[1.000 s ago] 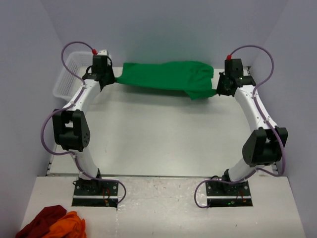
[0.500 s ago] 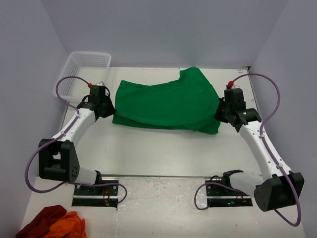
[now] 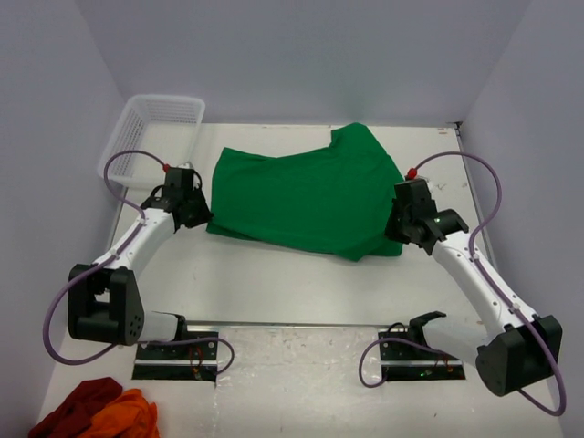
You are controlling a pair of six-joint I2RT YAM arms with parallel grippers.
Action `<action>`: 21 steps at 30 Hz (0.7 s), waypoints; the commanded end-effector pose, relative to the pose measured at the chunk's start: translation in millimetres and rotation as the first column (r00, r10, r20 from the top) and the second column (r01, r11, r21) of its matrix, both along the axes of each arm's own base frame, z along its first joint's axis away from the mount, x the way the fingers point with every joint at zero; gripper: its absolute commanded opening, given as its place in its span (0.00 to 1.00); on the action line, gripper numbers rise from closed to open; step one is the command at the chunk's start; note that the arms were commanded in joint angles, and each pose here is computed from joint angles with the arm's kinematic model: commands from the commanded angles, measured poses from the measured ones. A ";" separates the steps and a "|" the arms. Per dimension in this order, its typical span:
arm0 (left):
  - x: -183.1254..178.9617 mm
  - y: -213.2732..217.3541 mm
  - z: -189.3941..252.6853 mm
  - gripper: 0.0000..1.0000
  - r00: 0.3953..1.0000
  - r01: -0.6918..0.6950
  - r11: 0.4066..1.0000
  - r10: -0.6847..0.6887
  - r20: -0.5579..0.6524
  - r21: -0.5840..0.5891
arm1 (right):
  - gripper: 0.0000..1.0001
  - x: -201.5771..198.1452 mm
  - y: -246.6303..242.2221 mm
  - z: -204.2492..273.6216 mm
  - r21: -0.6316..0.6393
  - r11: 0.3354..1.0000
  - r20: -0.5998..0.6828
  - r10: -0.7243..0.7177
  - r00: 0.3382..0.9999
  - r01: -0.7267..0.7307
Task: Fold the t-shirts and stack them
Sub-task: Flatten out the tshirt, then grap the side of the flattened tshirt closest away from the robot with both arms
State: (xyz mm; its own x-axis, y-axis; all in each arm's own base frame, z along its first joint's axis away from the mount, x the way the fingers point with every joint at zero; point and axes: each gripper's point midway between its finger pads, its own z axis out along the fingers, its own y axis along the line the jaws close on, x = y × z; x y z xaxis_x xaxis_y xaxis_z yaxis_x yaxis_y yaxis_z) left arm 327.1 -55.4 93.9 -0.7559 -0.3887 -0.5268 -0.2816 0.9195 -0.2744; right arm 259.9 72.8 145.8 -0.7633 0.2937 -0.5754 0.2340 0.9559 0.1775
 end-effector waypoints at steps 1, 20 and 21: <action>12.0 5.6 12.8 0.00 0.999 0.001 0.999 -0.002 0.045 0.040 | 0.00 -3.8 -13.7 -8.3 -0.053 0.995 -0.019 -0.080 0.997 0.079; 68.5 1.2 -3.8 0.00 0.999 -0.013 0.998 0.016 -0.046 0.055 | 0.00 65.7 -11.6 3.2 -0.164 0.981 -0.021 -0.107 0.994 0.102; 69.7 0.7 -8.9 0.00 0.998 -0.014 0.998 0.017 -0.058 0.054 | 0.00 70.5 -11.3 5.5 -0.156 0.982 -0.018 -0.106 0.994 0.102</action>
State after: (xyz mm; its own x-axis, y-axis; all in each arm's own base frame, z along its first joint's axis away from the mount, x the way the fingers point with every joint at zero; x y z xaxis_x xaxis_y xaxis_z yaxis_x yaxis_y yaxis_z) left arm 385.6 -57.0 78.5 -0.7883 -0.3800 -0.4838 -0.3098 0.9246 -0.2214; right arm 310.8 64.2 135.6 -0.7829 0.2850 -0.5531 0.3280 0.9444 0.0223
